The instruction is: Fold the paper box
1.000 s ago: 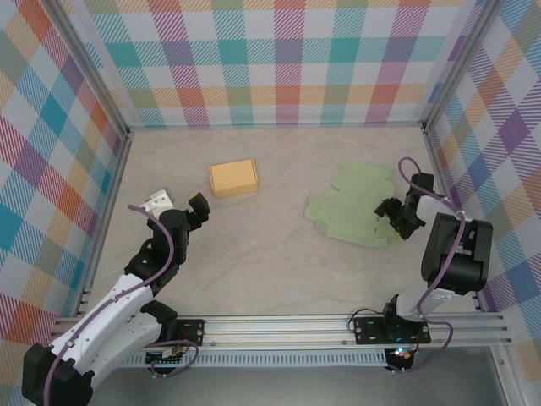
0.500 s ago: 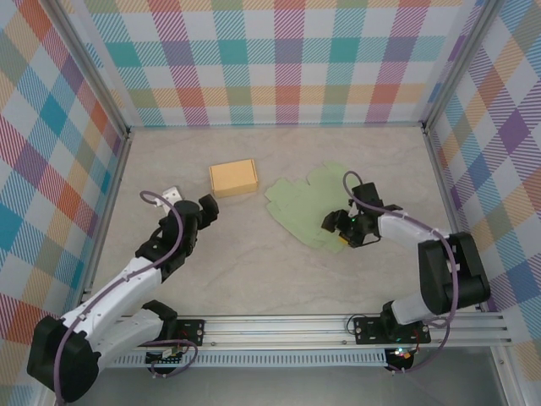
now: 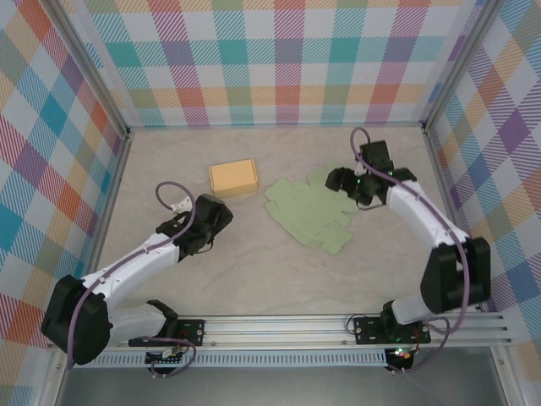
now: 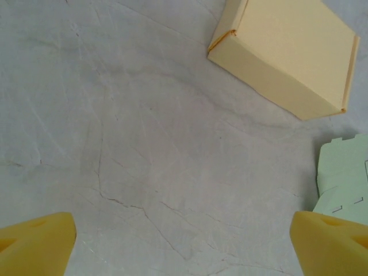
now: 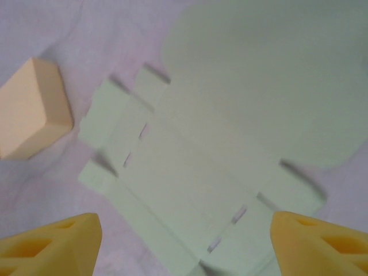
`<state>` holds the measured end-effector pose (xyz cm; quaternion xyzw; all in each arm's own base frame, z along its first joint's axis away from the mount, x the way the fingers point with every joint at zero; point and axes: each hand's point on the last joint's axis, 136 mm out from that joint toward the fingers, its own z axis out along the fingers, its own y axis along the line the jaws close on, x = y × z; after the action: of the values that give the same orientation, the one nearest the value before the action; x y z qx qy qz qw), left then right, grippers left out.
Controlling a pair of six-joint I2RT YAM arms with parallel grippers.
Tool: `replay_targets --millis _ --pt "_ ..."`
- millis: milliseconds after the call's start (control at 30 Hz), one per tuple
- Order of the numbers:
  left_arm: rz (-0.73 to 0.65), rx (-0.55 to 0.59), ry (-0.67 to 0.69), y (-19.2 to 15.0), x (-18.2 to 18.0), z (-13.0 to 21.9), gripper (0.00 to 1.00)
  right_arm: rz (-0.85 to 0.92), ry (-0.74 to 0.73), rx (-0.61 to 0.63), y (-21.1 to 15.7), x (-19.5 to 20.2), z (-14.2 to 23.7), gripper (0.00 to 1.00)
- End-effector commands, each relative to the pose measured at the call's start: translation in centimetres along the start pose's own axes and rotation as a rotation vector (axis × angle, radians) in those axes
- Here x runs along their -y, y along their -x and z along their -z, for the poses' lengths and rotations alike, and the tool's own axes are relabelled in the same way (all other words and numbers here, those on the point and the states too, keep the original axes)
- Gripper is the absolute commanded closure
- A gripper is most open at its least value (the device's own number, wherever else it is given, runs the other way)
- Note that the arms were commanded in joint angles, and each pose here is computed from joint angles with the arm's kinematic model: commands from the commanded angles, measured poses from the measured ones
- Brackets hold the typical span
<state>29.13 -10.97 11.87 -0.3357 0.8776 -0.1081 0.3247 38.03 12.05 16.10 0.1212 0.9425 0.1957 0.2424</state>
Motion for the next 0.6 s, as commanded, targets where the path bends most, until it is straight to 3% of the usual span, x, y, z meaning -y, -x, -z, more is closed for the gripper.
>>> replay_targets --millis 0,133,267,400,567 --pt "-0.037 -0.012 0.144 -0.3 -1.6 0.5 0.04 0.092 -0.234 -0.012 2.9 4.2 -2.2 0.24" --pt "-0.066 -0.109 0.048 -2.7 0.7 -1.0 0.04 0.067 -0.275 -0.05 6.3 6.3 -5.7 0.27" --pt "-0.064 -0.169 -0.019 -4.5 2.3 -2.3 0.04 0.063 -0.312 -0.079 7.4 8.5 -8.7 0.28" --pt "-0.116 -0.208 -0.061 -5.2 4.1 -2.7 0.04 0.066 -0.345 -0.127 6.6 10.9 -11.0 0.3" --pt "-0.122 -0.274 -0.212 -6.9 8.1 -3.8 0.07 0.026 -0.35 -0.19 4.0 12.6 -12.1 0.33"
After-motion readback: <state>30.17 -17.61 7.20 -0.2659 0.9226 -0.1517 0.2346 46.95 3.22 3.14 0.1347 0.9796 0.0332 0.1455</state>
